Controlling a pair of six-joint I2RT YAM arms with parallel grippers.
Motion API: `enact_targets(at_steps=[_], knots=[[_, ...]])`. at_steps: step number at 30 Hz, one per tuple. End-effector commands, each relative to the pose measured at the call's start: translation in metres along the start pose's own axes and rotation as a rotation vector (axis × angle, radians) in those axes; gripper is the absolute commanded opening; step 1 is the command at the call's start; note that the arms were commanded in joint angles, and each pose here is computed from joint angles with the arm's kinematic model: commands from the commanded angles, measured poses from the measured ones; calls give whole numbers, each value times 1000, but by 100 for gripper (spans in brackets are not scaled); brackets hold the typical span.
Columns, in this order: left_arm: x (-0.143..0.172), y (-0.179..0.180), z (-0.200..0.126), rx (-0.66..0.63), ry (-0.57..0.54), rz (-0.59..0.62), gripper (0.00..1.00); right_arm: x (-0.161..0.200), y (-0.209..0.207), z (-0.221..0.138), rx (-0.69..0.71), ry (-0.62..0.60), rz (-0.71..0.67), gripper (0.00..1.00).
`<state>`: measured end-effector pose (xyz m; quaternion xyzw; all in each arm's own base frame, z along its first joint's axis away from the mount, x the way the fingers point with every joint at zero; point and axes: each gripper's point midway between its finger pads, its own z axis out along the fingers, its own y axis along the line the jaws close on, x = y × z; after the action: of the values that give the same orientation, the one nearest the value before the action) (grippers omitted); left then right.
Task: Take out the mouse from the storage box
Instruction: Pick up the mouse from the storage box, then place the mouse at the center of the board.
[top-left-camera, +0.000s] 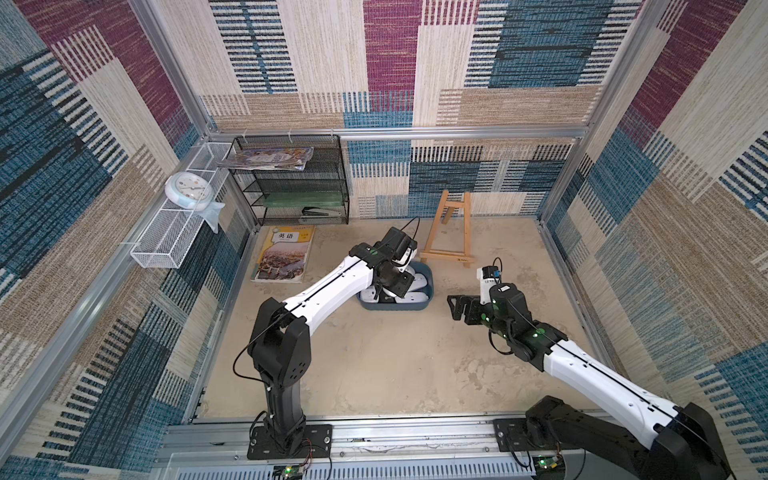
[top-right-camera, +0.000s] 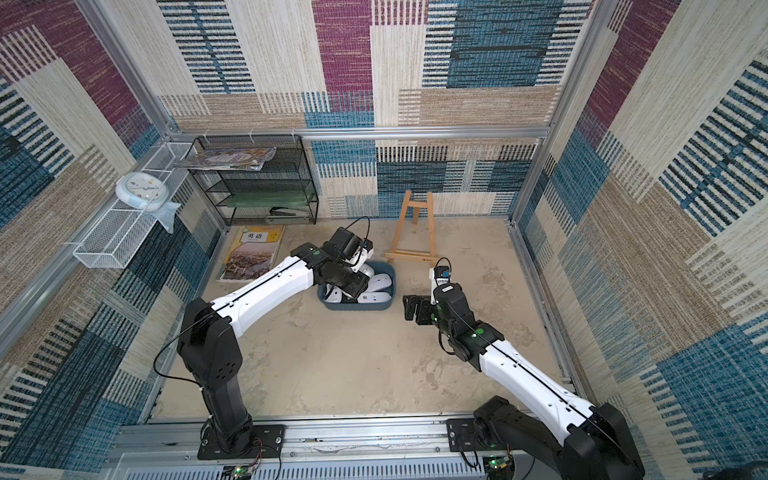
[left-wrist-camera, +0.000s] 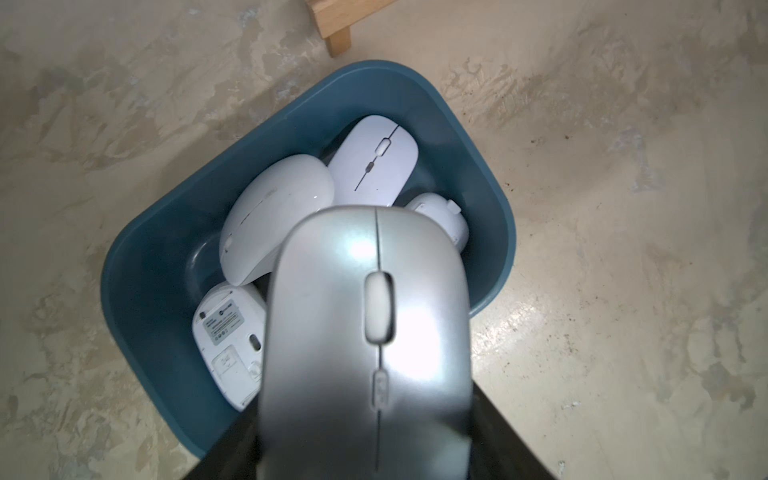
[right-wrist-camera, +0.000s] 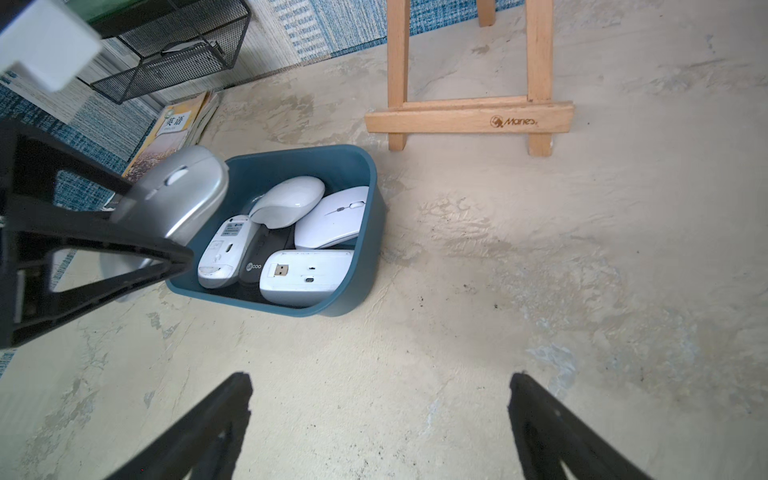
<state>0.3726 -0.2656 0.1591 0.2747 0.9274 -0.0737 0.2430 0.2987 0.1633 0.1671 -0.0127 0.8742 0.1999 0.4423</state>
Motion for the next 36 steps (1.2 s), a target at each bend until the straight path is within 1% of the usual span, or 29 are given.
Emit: enact_targets(at_steps=[1, 3, 10, 13, 16, 20, 29, 34, 36], knots=[[0, 35, -13, -165, -75, -177, 58, -6, -2, 1, 33, 4, 19, 100], [16, 50, -18, -210, -72, -270, 58, -7, -2, 2, 44, 16, 19, 100], [84, 85, -23, -254, -27, -527, 59, 3, -3, 7, 39, 46, 60, 100], [112, 100, -19, -229, -13, -644, 59, 10, -4, 12, 38, 67, 80, 99], [131, 108, -12, -181, 2, -743, 58, 14, -3, 16, 41, 96, 92, 99], [146, 112, 4, -174, 56, -782, 59, 12, 1, 20, 34, 111, 95, 99], [157, 116, 34, -158, 125, -828, 60, 12, 6, 26, 23, 134, 113, 98], [163, 118, 47, -169, 163, -840, 62, 16, 11, 35, 13, 173, 113, 98], [165, 119, 50, -174, 166, -842, 65, 13, 14, 37, 11, 184, 100, 98]])
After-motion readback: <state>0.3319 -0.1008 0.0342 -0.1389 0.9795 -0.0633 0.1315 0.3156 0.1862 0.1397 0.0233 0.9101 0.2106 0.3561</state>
